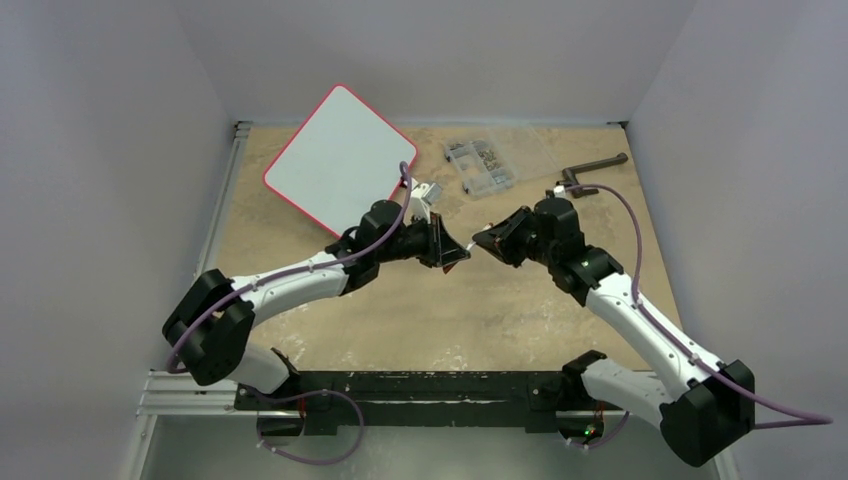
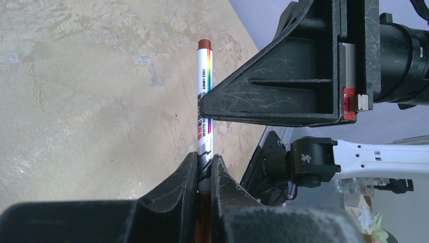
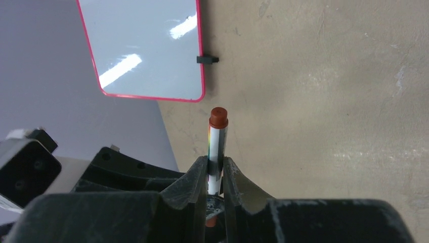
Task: Write a sentence on the whiteboard
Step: Open the whiteboard marker at the center of the board.
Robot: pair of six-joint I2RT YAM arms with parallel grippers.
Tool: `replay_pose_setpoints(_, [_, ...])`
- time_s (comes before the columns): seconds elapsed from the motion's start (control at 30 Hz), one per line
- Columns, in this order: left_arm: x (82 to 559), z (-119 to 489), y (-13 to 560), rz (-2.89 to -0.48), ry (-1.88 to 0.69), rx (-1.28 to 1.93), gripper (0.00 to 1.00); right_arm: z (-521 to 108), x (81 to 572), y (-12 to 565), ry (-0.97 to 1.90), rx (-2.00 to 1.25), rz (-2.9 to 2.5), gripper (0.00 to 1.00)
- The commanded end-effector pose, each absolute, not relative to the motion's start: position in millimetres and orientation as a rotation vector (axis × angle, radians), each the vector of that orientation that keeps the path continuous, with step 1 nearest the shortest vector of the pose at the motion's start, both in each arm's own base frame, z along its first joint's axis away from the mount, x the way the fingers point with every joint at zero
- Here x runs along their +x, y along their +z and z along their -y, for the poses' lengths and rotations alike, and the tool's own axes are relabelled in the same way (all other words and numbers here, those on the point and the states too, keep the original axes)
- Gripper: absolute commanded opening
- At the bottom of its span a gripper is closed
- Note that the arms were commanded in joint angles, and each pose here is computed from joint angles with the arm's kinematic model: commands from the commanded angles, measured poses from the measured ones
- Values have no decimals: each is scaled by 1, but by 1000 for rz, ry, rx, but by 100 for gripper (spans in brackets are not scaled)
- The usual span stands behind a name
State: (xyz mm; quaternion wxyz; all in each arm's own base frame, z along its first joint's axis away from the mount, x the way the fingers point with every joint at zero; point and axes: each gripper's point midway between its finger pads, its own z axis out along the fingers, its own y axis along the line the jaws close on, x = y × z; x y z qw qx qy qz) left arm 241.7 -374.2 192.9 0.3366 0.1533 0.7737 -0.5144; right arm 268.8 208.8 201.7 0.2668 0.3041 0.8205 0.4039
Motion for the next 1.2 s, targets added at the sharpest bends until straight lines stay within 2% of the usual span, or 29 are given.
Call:
replay_pose_setpoints(0.0, [226, 384, 237, -1897, -1406, 583, 0, -226, 256, 234, 1225, 542, -2162, 29])
replay_pose_setpoints(0.17, [224, 375, 241, -1884, -1366, 644, 0, -221, 246, 242, 1218, 430, -2125, 63])
replay_pose_setpoints(0.33, [220, 362, 256, -1828, -1358, 717, 0, -218, 240, 248, 1173, 311, -2127, 85])
replay_pose_setpoints(0.5, [220, 344, 271, -1776, -1447, 788, 0, -217, 236, 264, 1157, 174, -2077, 98])
replay_pose_setpoints(0.63, [222, 331, 279, -1749, -1483, 827, 0, -212, 234, 282, 1155, 138, -1983, 99])
replay_pose_setpoints(0.7, [219, 329, 281, -1745, -1468, 872, 0, -219, 226, 294, 1192, 9, -1950, 99])
replay_pose_setpoints(1.03, [191, 323, 309, -1673, -1535, 1097, 0, -232, 212, 318, 1260, -190, -1883, 99])
replay_pose_setpoints(1.17, [180, 319, 323, -1633, -1564, 1155, 0, -239, 201, 328, 1325, -290, -1819, 91])
